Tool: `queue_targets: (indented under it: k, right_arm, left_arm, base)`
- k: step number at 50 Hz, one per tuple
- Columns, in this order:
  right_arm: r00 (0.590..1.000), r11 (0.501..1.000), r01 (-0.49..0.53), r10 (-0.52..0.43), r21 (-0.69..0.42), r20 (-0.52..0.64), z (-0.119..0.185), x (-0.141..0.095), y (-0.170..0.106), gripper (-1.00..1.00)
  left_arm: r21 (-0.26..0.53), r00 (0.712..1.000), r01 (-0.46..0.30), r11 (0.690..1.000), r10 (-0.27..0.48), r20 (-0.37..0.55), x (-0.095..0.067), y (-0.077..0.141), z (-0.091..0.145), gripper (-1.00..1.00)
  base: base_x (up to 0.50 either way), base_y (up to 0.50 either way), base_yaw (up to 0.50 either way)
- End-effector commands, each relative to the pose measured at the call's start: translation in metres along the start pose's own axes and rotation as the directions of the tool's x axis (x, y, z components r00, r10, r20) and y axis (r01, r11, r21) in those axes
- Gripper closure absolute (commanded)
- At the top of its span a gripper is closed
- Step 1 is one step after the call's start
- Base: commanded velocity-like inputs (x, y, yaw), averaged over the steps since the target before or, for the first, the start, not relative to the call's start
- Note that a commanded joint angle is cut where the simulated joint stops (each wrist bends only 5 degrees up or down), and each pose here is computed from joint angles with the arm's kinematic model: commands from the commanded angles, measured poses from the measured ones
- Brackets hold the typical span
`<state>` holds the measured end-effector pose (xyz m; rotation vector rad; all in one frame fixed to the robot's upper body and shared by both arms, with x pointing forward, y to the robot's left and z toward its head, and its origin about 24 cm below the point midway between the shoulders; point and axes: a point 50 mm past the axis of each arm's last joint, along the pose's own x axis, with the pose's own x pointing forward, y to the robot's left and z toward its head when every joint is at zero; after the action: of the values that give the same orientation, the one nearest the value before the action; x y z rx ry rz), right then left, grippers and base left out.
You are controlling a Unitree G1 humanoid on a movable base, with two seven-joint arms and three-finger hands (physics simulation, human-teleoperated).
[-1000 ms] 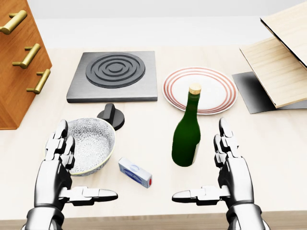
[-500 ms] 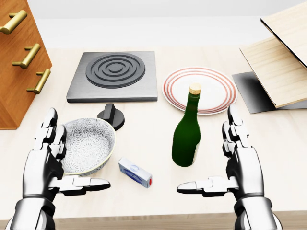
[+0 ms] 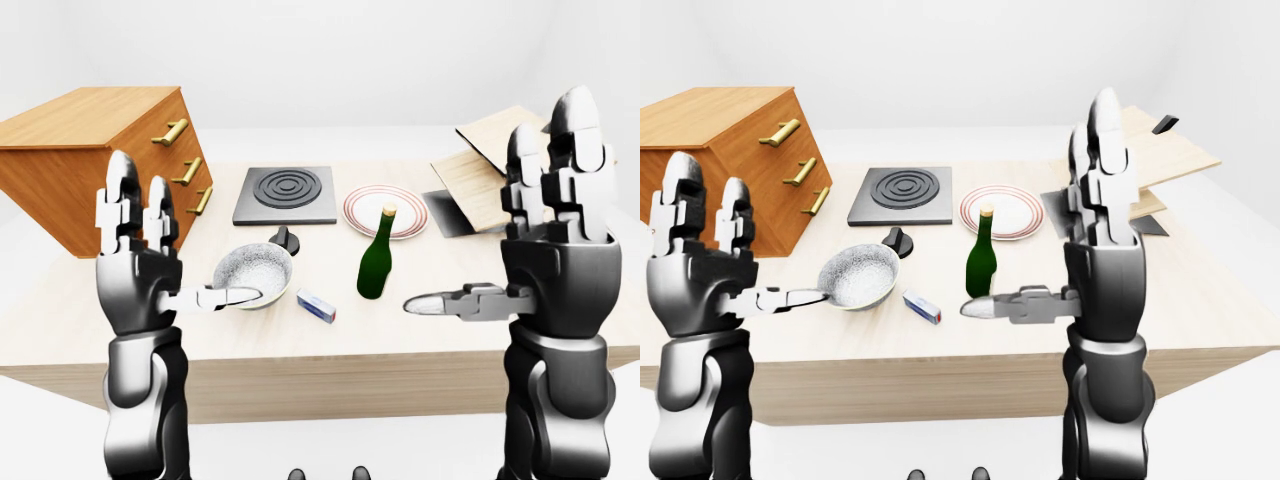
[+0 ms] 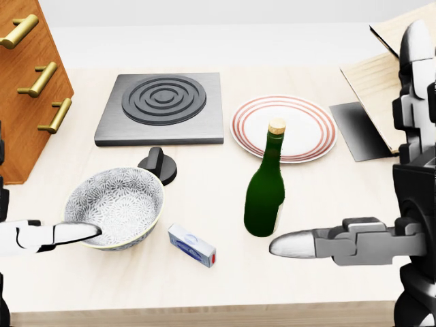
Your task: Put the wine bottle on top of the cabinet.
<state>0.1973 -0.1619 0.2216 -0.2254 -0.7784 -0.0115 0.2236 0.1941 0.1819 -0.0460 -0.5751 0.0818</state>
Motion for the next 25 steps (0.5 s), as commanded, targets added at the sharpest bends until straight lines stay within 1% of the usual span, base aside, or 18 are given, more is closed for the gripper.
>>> queue_targets:
  k: [1,4,5,6,9,10,16,25]
  right_arm:
    - [0.976,0.998,-0.002,0.015,-0.057,0.219,0.043,0.006,-0.003,-1.0]
    - [0.965,0.997,-0.001,0.02,-0.073,0.262,0.052,0.007,-0.004,-1.0]
    - [0.964,0.997,-0.001,0.02,-0.073,0.264,0.052,0.007,-0.004,-1.0]
    - [0.963,0.995,-0.025,0.049,-0.095,0.266,0.053,0.006,-0.003,-1.0]
    - [0.969,0.993,-0.036,0.062,-0.113,0.24,0.049,0.006,-0.003,-1.0]
    - [0.969,0.993,-0.037,0.063,-0.112,0.24,0.049,0.006,-0.004,-1.0]
    - [0.974,0.993,-0.031,0.055,-0.111,0.221,0.046,0.005,-0.005,-1.0]
    - [0.981,0.995,-0.028,0.045,-0.096,0.187,0.04,0.003,-0.006,-1.0]
  left_arm:
    - [-0.034,0.994,-0.031,0.999,0.034,0.104,0.0,0.004,0.024,-1.0]
    - [-0.048,0.986,-0.044,0.998,0.051,0.157,0.003,0.007,0.035,-1.0]
    - [-0.048,0.986,-0.044,0.998,0.051,0.158,0.003,0.007,0.035,-1.0]
    - [-0.05,0.987,-0.048,0.998,0.055,0.153,0.002,0.007,0.035,-1.0]
    - [-0.058,0.991,-0.051,0.997,0.058,0.119,0.0,0.007,0.028,-1.0]
    - [-0.056,0.991,-0.052,0.997,0.058,0.121,0.0,0.007,0.028,-1.0]
    - [-0.055,0.991,-0.058,0.997,0.065,0.12,0.001,0.009,0.028,-1.0]
    - [-0.049,0.996,-0.06,0.997,0.063,0.065,-0.001,0.01,0.016,-1.0]
  base:
    - [0.0,0.0,0.0]
    - [0.0,0.0,0.0]
    - [0.0,0.0,0.0]
    - [0.0,0.0,0.0]
    - [0.14,0.0,0.0]
    - [0.28,0.0,0.0]
    - [0.41,0.0,0.0]
    - [0.46,0.0,0.0]
